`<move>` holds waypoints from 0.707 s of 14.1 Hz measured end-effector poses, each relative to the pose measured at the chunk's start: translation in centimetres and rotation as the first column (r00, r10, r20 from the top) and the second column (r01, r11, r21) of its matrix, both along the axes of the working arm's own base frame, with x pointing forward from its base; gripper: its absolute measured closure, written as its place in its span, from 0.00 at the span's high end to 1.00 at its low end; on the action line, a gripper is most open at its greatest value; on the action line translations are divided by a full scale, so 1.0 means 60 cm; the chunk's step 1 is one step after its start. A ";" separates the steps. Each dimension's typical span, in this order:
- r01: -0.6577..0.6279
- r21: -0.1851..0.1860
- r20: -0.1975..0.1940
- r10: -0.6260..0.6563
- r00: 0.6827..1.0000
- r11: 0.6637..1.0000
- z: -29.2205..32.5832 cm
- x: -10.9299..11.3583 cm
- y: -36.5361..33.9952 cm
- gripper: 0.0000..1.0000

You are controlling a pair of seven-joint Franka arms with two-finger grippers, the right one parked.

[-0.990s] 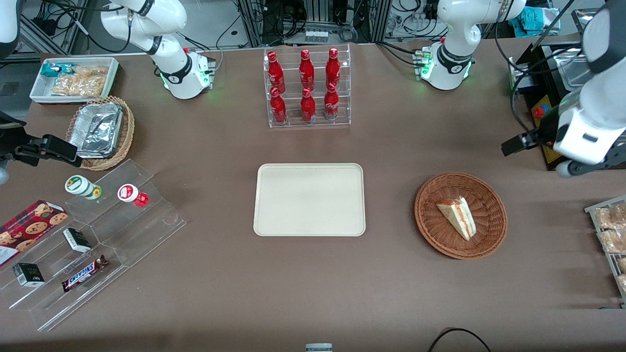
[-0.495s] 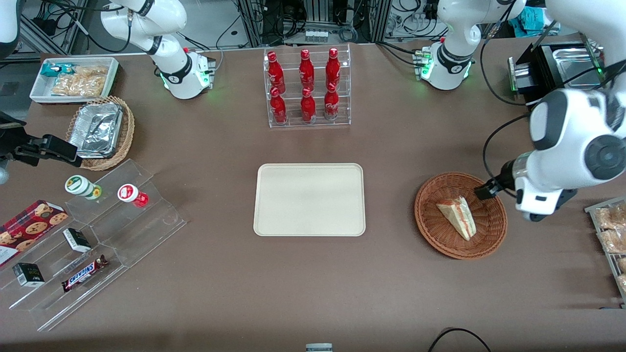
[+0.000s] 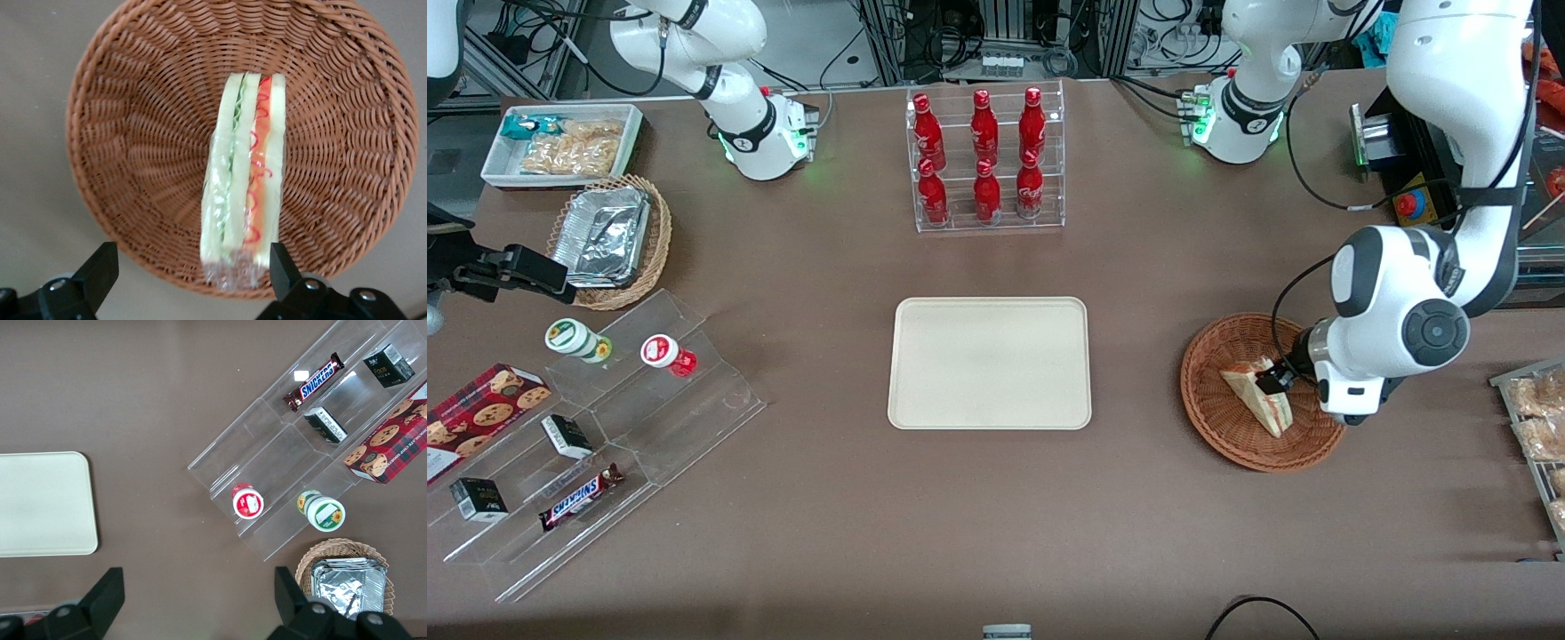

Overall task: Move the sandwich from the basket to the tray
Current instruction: 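Move the open left gripper down over the sandwich in the basket, then close the left gripper on the wrapped sandwich and lift it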

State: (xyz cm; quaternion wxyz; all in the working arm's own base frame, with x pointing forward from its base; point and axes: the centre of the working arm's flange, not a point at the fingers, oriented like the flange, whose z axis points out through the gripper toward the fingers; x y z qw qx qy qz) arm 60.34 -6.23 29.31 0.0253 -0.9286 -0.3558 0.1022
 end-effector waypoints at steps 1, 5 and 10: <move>-0.006 -0.002 0.014 0.007 1.000 1.000 -0.012 0.002 -0.001 1.00; -0.041 -0.008 0.046 0.041 0.998 0.999 -0.052 0.011 -0.002 1.00; -0.047 -0.014 0.050 0.047 0.998 0.999 -0.091 0.011 -0.003 0.95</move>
